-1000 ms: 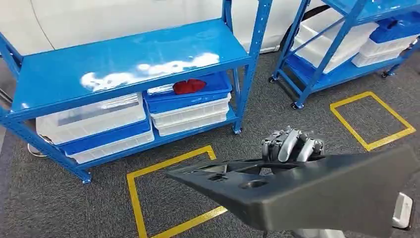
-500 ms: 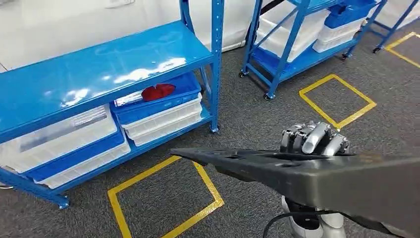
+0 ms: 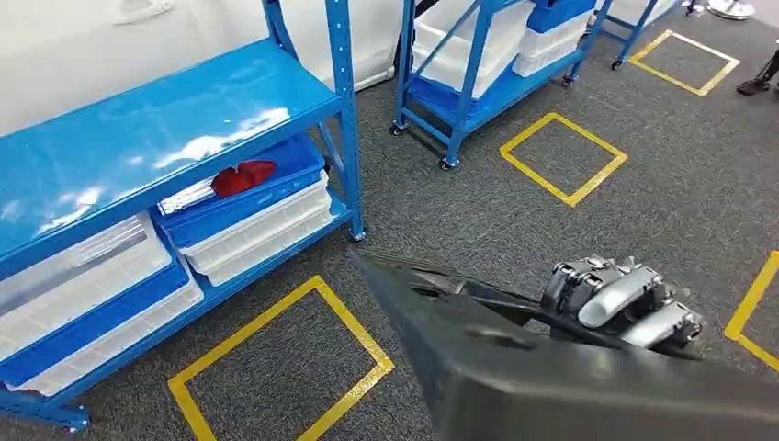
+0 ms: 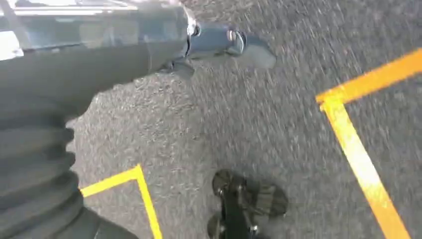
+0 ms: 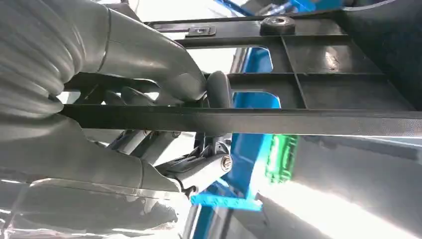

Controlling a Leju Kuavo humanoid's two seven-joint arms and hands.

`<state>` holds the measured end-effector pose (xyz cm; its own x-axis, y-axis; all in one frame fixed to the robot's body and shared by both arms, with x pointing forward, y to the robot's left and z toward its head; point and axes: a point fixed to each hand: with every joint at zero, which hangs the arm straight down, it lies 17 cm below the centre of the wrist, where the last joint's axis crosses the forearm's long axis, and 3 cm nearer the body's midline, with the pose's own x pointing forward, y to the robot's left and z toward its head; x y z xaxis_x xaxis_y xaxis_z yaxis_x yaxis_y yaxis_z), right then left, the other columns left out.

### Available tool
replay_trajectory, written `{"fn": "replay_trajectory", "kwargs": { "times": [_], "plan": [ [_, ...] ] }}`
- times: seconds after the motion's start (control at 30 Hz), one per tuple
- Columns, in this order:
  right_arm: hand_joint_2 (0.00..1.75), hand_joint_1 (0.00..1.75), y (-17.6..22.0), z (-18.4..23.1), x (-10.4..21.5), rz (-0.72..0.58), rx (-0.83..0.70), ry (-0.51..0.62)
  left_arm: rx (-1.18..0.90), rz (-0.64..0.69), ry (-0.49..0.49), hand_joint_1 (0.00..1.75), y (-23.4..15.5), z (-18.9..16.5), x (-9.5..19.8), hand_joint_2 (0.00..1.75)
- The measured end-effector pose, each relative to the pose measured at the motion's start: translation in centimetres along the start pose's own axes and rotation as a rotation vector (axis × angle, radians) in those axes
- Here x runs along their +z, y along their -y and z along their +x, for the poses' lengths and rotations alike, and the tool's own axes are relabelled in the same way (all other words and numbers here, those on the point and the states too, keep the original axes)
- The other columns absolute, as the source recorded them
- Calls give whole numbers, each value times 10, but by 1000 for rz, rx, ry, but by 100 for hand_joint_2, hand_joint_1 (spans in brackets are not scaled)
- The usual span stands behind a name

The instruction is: Take the parts from the cabinet and place them on the table.

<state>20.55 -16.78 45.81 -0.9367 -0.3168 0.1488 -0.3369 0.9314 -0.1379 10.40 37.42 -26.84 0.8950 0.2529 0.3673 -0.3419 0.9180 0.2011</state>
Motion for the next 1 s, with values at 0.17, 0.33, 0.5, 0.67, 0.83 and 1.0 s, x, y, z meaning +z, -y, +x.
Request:
{"fn": "replay_trajectory", "kwargs": {
  "times": [0.17, 0.33, 0.5, 0.67, 0.83, 1.0],
  "plan": [
    [175, 175, -12, 9, -2, 14, -9, 21, 21, -7, -4, 0, 7, 5, 0, 175],
    [175, 175, -19, 10, -1, 57, -68, 25, -9, -28, -17, 0, 14, -6, 3, 175],
    [175, 175, -20, 9, 2, 64, -70, 13, -44, -40, -25, 0, 21, -10, 5, 175],
    [175, 175, -22, 8, 7, 62, -70, -9, -44, -49, -32, 0, 31, -8, 6, 175],
    [175, 175, -28, 6, 17, 85, -126, -48, -34, -42, -58, 0, 34, -20, 9, 175],
    [175, 175, -23, -1, 19, 74, -144, -64, -32, -66, -63, 0, 50, -22, 13, 175]
  ]
}}
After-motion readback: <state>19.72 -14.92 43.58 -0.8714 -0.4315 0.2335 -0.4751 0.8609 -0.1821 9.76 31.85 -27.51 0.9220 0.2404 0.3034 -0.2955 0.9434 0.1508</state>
